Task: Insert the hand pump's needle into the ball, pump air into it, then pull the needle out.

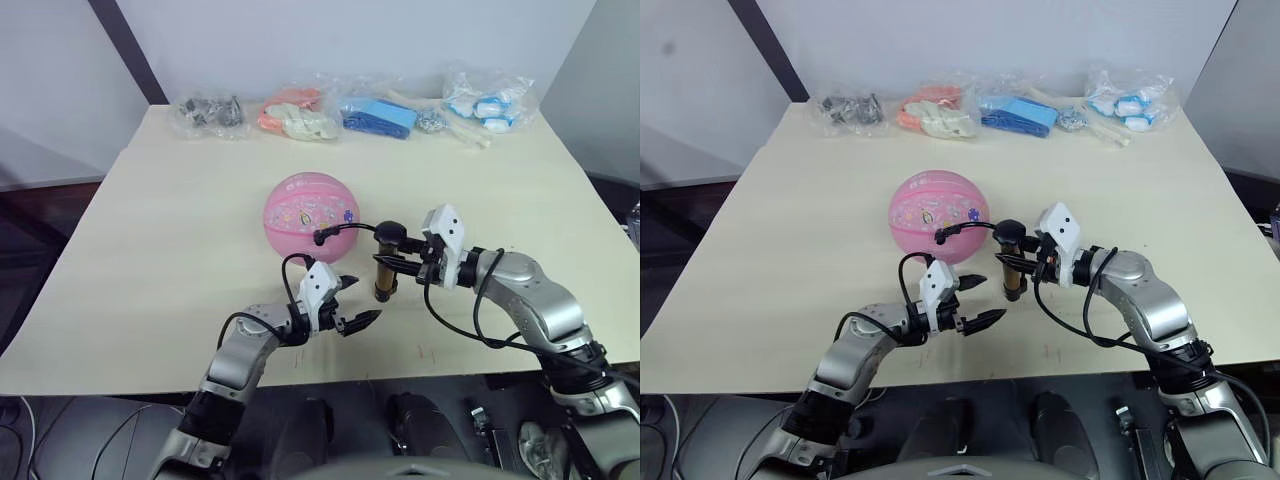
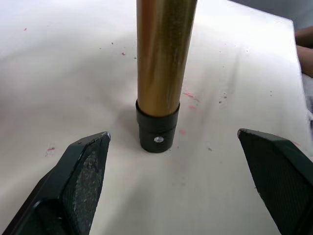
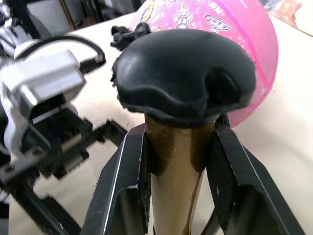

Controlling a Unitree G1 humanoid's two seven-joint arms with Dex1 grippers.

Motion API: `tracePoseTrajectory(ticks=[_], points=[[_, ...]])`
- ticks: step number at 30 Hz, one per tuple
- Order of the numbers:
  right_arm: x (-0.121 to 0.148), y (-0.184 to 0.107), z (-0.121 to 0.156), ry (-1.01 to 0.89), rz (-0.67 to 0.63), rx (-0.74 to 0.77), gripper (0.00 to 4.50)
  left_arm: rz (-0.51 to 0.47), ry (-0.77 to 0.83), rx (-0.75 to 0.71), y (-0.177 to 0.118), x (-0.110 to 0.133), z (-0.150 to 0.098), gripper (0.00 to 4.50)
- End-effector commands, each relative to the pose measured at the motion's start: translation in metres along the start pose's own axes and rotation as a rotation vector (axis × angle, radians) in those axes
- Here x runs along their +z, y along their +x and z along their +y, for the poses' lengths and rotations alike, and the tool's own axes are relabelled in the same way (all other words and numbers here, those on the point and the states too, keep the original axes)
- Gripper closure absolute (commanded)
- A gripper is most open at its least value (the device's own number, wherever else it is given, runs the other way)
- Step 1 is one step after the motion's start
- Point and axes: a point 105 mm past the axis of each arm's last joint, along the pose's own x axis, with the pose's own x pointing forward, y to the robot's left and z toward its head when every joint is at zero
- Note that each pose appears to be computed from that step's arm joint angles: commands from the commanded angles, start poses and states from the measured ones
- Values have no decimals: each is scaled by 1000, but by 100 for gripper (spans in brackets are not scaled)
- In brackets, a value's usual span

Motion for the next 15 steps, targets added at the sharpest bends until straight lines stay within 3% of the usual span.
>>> tracePoseTrajectory(ticks=[1, 8, 15], points=[[-3, -10, -6, -12, 78, -33, 349, -52, 12, -35, -14, 16, -4, 3], [33, -11, 6, -197, 123, 33, 349, -87, -37, -57, -54, 32, -8, 3], [38, -9, 10, -355, 303, 92, 349, -118, -52, -7, -85, 46, -8, 3]])
